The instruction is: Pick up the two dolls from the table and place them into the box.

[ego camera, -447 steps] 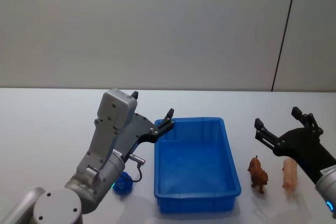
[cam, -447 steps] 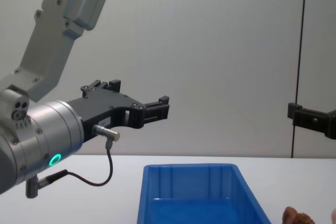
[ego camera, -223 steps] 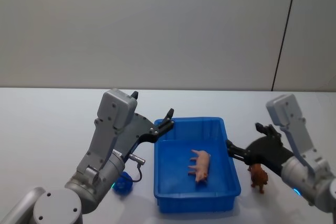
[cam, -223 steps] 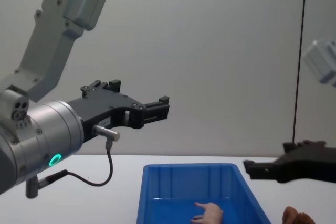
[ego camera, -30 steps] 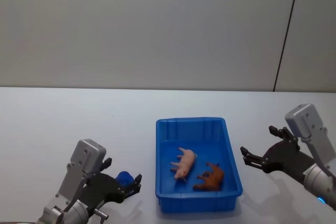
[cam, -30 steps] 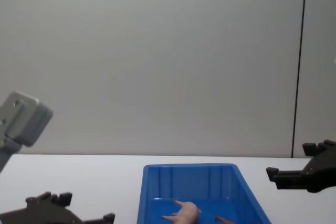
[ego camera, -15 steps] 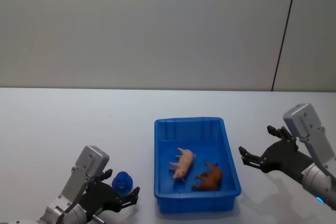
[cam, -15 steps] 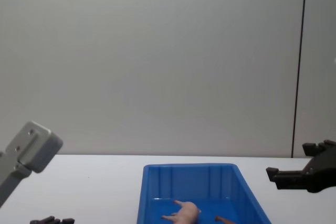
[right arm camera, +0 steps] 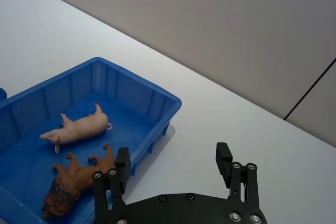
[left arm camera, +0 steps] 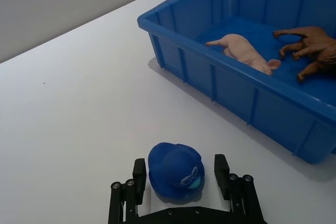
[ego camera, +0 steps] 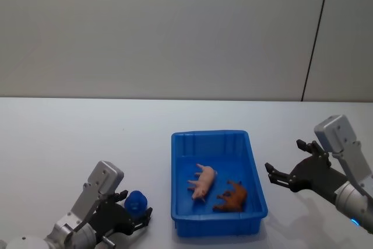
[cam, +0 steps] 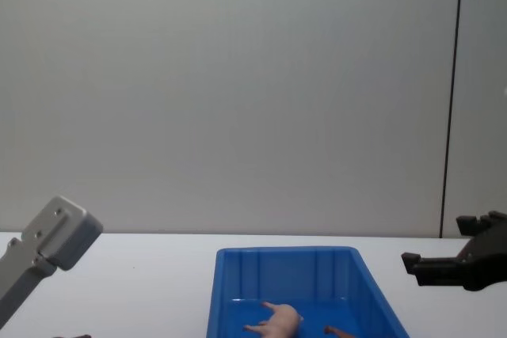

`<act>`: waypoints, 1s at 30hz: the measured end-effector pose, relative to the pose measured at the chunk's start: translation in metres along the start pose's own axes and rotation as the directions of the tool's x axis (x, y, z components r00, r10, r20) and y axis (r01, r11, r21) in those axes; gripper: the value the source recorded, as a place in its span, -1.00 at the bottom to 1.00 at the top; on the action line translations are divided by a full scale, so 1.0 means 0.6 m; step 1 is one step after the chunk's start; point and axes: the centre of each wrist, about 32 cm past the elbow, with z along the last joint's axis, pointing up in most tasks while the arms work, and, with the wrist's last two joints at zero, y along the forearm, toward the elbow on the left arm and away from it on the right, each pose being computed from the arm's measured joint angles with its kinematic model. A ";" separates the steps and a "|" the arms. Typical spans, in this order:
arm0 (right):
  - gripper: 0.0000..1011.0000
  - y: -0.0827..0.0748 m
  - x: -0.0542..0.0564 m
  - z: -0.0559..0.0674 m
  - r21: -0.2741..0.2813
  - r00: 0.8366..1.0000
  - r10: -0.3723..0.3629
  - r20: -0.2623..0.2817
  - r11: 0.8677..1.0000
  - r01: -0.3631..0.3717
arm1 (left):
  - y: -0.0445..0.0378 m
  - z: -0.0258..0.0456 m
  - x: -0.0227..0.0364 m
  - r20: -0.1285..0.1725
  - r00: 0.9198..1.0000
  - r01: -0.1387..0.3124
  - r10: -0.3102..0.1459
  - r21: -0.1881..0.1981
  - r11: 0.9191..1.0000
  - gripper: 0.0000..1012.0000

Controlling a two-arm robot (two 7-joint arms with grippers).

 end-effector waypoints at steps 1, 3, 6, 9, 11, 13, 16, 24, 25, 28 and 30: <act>0.98 0.000 0.000 0.000 0.000 1.000 0.000 0.000 1.000 0.000 | -0.001 0.000 0.0012 0.003 1.000 0.001 -0.001 0.001 1.000 0.63; 0.98 0.000 0.000 0.000 0.000 1.000 0.000 0.000 1.000 0.000 | -0.004 0.000 0.0047 0.008 1.000 0.005 -0.005 0.002 1.000 0.56; 0.98 0.000 0.000 0.000 0.000 1.000 0.000 0.000 1.000 0.000 | -0.007 0.001 0.0087 0.018 1.000 0.010 -0.010 0.004 1.000 0.33; 0.98 0.000 0.000 0.000 0.000 1.000 0.000 0.000 1.000 0.000 | -0.009 0.002 0.0111 0.024 1.000 0.014 -0.014 0.004 1.000 0.18; 0.98 0.000 0.000 0.000 0.000 1.000 0.000 0.000 1.000 0.000 | -0.011 0.003 0.0130 0.031 0.999 0.018 -0.018 0.005 1.000 0.12; 0.98 0.000 0.000 0.000 0.000 1.000 0.000 0.000 1.000 0.000 | -0.013 0.005 0.0144 0.038 0.999 0.021 -0.021 0.004 1.000 0.09; 0.98 0.000 0.000 0.000 0.000 1.000 0.000 0.000 1.000 0.000 | -0.015 0.010 0.0166 0.049 0.998 0.024 -0.024 0.000 1.000 0.04; 0.98 0.000 0.000 0.000 0.000 1.000 0.000 0.000 1.000 0.000 | -0.019 0.043 0.0222 0.102 0.995 0.028 -0.023 -0.046 0.999 -0.06; 0.98 0.000 0.000 0.000 0.000 1.000 0.000 0.000 1.000 0.000 | -0.019 0.043 0.0222 0.102 0.995 0.028 -0.023 -0.046 0.999 -0.08; 0.98 0.000 0.000 0.000 0.000 1.000 0.000 0.000 1.000 0.000 | -0.021 0.058 0.0228 0.123 0.992 0.031 -0.022 -0.069 0.997 -0.12; 0.98 0.000 0.000 0.000 0.000 1.000 0.000 0.000 1.000 0.000 | -0.023 0.073 0.0230 0.141 0.990 0.034 -0.020 -0.093 0.995 -0.14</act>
